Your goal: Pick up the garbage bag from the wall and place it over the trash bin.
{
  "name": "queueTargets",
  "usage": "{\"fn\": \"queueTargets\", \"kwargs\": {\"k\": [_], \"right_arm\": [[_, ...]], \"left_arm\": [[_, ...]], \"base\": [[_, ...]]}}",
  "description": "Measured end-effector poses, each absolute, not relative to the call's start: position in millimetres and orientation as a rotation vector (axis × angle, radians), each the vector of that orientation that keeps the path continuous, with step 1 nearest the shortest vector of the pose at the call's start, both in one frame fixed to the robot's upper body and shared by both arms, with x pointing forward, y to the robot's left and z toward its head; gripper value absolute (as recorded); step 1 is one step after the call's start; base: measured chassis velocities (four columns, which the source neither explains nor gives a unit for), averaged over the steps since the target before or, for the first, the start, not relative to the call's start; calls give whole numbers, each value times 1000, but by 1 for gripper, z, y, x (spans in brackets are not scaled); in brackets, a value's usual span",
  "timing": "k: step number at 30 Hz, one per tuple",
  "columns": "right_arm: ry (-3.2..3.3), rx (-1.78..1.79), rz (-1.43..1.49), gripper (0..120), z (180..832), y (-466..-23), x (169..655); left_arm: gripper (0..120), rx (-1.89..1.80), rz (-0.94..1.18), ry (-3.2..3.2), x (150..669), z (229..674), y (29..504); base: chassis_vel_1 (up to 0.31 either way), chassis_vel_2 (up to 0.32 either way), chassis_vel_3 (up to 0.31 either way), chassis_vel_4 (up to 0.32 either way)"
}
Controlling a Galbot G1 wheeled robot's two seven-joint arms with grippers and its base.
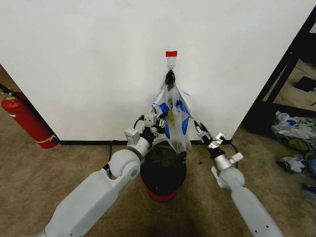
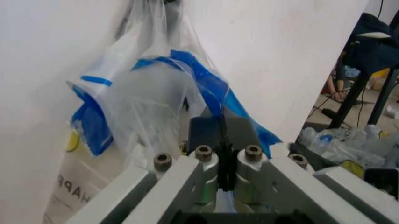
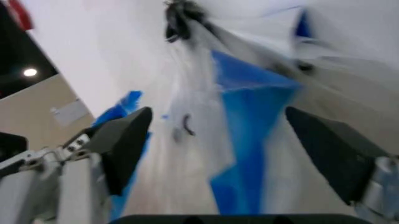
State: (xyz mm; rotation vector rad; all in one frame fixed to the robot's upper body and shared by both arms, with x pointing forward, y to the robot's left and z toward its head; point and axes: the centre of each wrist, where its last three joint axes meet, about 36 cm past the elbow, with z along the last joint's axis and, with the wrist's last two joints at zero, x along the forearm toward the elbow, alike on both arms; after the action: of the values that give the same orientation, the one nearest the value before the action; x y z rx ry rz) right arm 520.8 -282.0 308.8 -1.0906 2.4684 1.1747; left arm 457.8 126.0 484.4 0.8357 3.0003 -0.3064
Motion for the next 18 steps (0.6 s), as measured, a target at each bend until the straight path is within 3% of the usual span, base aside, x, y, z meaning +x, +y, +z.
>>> {"fn": "queueTargets", "kwargs": {"k": [7, 14, 18], "right_arm": [[2421, -1069, 1210, 63, 323, -273, 538], [2412, -1063, 1206, 37, 327, -274, 544], [2414, -1072, 1186, 35, 324, -282, 539]], "left_arm": [[0, 842, -301, 3000, 457, 482, 121], [0, 839, -293, 3005, 458, 479, 120], [0, 834, -285, 3011, 459, 478, 121]], "base": [[0, 0, 0, 0], [0, 0, 0, 0], [0, 0, 0, 0]]}}
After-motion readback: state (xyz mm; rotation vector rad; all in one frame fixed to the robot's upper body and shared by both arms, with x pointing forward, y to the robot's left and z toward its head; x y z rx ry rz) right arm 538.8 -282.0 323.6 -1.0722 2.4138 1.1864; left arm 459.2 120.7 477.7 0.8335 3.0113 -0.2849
